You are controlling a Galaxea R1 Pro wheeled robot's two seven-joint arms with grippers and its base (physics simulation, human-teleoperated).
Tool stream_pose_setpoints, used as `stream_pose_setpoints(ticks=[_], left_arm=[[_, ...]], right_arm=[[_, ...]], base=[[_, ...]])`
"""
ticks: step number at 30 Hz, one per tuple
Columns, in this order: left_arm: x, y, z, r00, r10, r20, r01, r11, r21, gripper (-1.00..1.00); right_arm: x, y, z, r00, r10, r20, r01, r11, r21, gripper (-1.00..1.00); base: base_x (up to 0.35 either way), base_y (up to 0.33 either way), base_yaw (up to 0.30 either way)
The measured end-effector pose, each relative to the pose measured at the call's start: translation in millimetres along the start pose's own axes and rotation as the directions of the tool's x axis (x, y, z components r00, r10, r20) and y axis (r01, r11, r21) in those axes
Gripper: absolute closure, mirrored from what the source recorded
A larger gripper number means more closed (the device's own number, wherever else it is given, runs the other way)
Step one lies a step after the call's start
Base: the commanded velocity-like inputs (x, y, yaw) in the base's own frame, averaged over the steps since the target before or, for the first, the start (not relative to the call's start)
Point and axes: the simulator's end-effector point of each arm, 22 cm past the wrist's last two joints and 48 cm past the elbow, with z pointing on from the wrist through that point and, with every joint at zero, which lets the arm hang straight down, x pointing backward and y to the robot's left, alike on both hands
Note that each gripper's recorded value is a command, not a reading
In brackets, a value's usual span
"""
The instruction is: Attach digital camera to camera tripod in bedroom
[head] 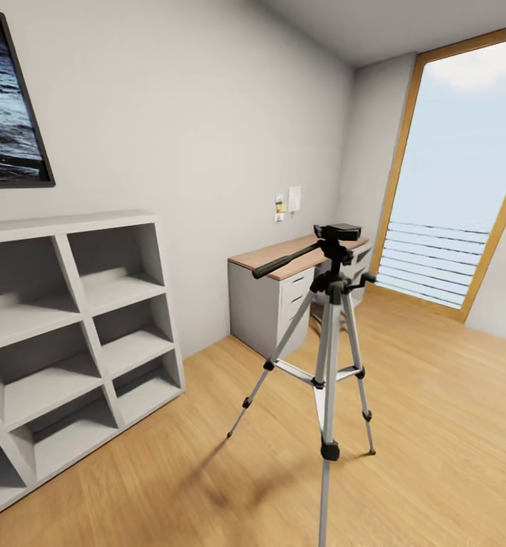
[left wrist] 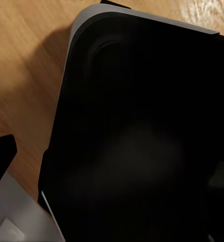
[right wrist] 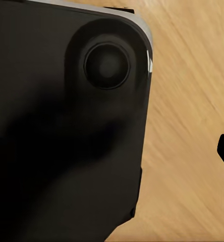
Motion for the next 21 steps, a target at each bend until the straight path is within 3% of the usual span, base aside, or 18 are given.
stream_pose_setpoints(ticks=[15,21], left_arm=[[-0.2,-0.2,0.0,1.000,0.002,0.000,-0.002,1.000,0.001,-1.00],[-0.3,0.2,0.0,1.000,0.001,0.001,-0.001,1.000,0.001,-1.00]], right_arm=[[-0.1,0.9,0.0,1.000,-0.002,0.000,0.002,1.000,-0.002,-1.00],[-0.6,3.1,-0.1,1.000,-0.011,0.002,0.011,1.000,-0.005,-1.00]], base=[[0.018,0.000,-0.213],[0.148,0.000,-0.040]])
